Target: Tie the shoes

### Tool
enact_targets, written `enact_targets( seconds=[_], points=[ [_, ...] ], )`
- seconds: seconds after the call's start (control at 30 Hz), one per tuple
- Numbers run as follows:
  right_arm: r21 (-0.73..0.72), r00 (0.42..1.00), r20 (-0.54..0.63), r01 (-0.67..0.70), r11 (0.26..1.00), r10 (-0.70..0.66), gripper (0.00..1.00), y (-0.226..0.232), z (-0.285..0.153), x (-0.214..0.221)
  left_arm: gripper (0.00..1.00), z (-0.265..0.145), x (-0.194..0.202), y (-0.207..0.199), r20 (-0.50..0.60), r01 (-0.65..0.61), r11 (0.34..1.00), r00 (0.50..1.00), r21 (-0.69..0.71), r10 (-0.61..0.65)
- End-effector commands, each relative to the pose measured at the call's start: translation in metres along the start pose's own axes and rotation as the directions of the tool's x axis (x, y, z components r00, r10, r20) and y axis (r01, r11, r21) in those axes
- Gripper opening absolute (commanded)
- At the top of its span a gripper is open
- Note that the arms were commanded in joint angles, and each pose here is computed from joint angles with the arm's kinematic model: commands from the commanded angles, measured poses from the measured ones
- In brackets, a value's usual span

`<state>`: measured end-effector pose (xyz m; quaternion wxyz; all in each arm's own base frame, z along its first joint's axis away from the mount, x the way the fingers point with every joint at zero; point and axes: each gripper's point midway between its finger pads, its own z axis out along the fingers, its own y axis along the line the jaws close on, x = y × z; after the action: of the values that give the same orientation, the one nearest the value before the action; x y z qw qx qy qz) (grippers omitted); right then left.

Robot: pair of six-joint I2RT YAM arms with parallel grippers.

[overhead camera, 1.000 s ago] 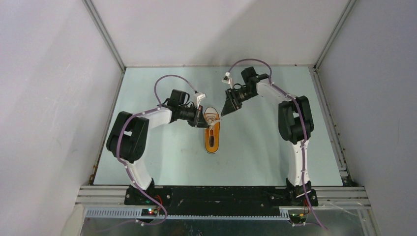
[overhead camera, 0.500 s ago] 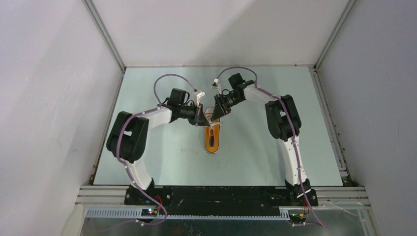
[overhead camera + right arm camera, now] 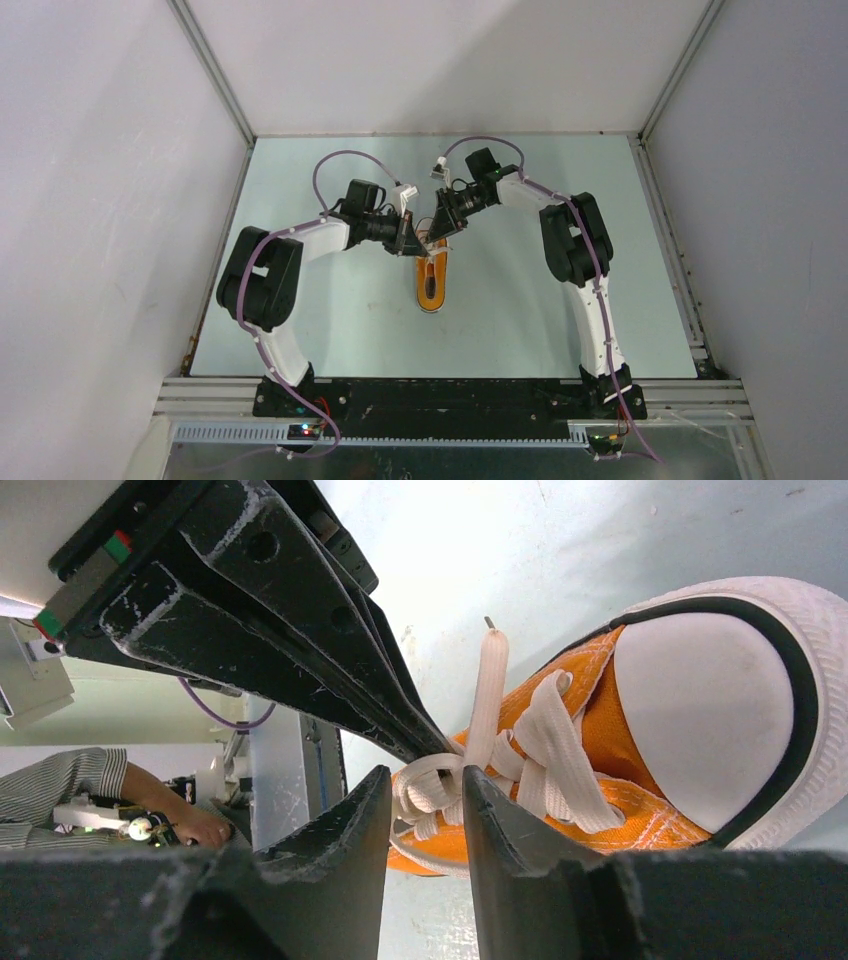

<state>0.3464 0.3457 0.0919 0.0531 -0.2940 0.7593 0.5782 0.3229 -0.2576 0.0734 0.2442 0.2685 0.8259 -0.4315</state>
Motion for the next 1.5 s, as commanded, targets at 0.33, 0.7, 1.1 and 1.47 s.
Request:
enact_targets(
  seconds=[0.33, 0.7, 1.1, 1.47],
  points=[
    [-0.027, 1.0, -0.009, -0.013, 1.0, 0.013, 0.17, 0.005, 0.001, 0.007, 0.0, -0.005, -0.027, -0.015, 0.061, -0.071, 0.997, 0.996, 0.016, 0.07],
    [0.038, 0.999, 0.03, -0.037, 0.999, 0.036, 0.0, 0.004, -0.03, 0.011, 0.0, -0.028, -0.015, -0.014, 0.016, -0.093, 0.995, 0.995, -0.027, 0.094],
    [0.194, 0.997, 0.001, -0.077, 0.978, 0.079, 0.0, -0.016, -0.051, 0.047, 0.0, -0.048, 0.036, 0.022, -0.17, -0.068, 0.972, 0.985, -0.224, 0.029],
    [0.373, 0.997, -0.048, -0.035, 0.927, 0.057, 0.0, -0.041, -0.07, 0.062, 0.0, -0.071, 0.041, 0.055, -0.256, -0.17, 0.897, 0.964, -0.408, 0.066]
  ],
)
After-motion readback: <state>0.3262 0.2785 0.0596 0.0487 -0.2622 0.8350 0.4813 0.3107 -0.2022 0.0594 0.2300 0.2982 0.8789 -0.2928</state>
